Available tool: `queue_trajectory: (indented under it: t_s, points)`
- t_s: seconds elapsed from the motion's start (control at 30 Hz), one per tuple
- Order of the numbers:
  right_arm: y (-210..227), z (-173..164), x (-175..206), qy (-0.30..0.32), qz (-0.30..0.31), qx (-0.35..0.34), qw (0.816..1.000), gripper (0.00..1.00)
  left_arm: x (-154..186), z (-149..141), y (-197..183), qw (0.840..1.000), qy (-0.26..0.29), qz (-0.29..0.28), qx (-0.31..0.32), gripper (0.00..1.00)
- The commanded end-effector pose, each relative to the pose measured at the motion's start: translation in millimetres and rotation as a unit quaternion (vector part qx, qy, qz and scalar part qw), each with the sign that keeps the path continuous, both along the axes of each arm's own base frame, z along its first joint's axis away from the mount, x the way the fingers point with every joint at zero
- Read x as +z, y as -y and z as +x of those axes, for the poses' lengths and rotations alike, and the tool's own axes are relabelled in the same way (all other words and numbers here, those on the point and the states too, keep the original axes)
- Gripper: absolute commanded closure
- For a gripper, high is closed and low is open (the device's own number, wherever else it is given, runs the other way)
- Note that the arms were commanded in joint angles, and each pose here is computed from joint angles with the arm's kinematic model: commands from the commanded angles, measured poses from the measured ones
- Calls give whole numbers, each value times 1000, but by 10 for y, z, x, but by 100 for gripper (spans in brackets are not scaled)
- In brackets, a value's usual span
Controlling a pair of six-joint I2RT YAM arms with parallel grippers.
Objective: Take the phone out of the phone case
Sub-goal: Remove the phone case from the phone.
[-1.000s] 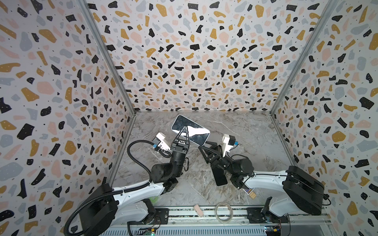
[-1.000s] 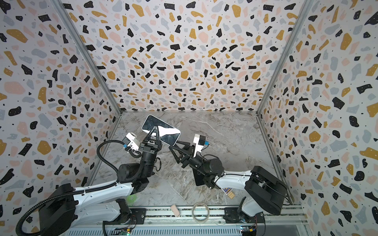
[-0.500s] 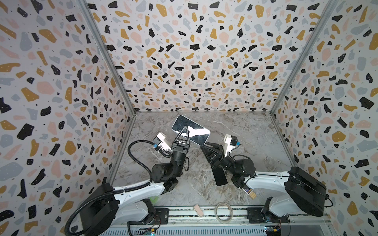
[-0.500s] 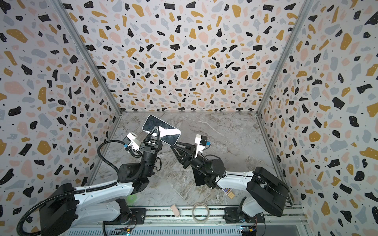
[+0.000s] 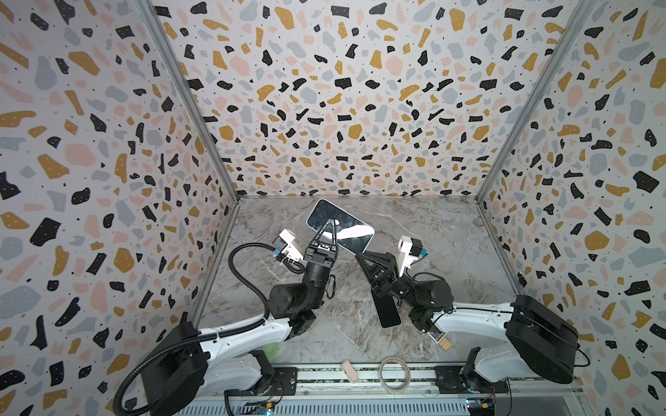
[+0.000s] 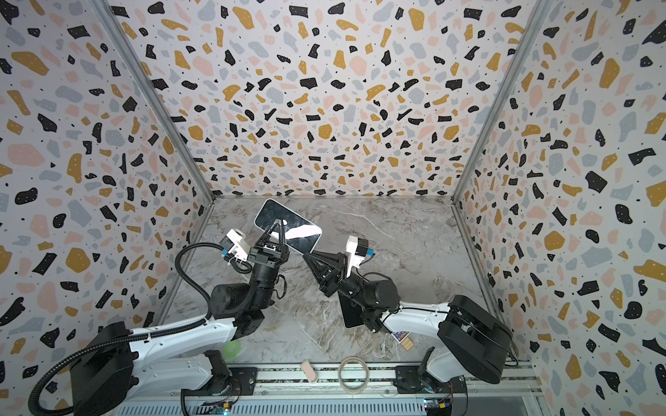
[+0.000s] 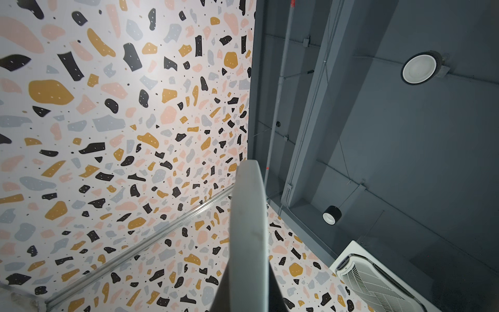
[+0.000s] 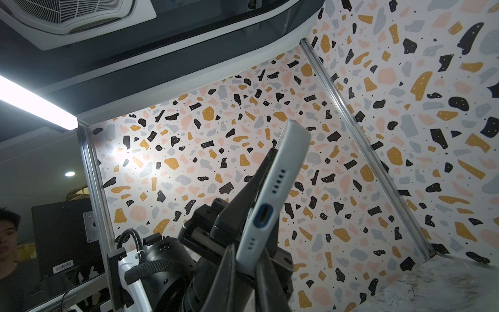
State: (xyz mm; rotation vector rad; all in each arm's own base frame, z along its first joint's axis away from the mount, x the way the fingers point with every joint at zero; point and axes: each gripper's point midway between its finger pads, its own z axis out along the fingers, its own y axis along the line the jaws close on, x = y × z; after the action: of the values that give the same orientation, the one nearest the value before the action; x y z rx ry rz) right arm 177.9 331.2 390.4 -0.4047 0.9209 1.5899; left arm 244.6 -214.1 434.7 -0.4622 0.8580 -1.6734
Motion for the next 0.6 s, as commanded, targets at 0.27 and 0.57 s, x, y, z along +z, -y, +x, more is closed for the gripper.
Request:
queue_trajectory:
  t_s: [0.27, 0.57]
  points:
    - [108, -207, 168, 109, -29, -45, 993, 100, 306, -86, 42, 999, -6, -12, -49, 100]
    - [56, -144, 35, 118, -81, -79, 987, 100, 259, -44, 81, 998, -23, -8, -55, 100]
